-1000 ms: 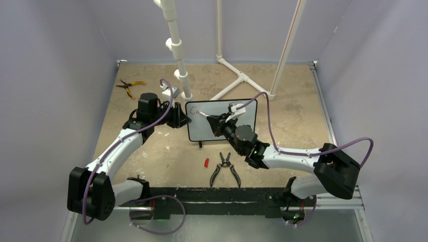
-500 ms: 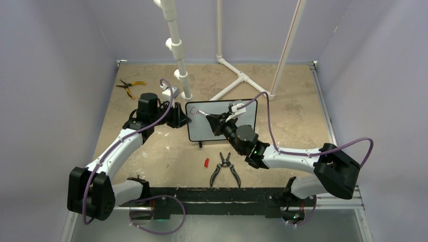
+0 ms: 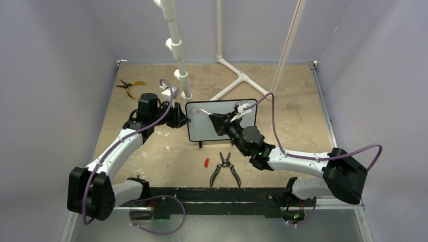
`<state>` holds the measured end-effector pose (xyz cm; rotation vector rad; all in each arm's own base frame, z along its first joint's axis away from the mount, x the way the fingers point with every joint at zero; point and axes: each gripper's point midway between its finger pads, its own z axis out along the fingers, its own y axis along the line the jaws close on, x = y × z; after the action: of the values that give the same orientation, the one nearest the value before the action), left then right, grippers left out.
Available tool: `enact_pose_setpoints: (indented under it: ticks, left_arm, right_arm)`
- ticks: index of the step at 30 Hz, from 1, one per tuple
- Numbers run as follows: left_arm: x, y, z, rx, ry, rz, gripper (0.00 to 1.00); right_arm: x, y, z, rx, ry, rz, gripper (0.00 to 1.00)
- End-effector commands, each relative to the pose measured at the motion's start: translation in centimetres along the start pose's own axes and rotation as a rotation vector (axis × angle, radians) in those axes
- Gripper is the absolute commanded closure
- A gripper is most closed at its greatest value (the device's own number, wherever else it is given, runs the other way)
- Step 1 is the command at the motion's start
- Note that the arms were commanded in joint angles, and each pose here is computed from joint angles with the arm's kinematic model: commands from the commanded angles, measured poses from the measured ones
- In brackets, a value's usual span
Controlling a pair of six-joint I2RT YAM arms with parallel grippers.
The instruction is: Write a sentence on the whiteboard
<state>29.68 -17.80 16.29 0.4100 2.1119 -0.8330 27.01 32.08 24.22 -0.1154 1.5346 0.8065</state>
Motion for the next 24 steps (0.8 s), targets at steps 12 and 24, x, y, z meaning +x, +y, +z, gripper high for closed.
enact_pose_setpoints:
  ticks: [12, 24]
  left_arm:
    - [-0.7, 0.1, -0.3, -0.009, -0.028, 0.028, 0.76]
    - [-0.7, 0.1, -0.3, -0.009, -0.027, 0.028, 0.76]
  right_arm:
    - [0.5, -0.2, 0.9, 0.022, 0.0, -0.012, 1.0]
    - [-0.1, -0.5, 1.1, 0.042, -0.028, -0.014, 1.0]
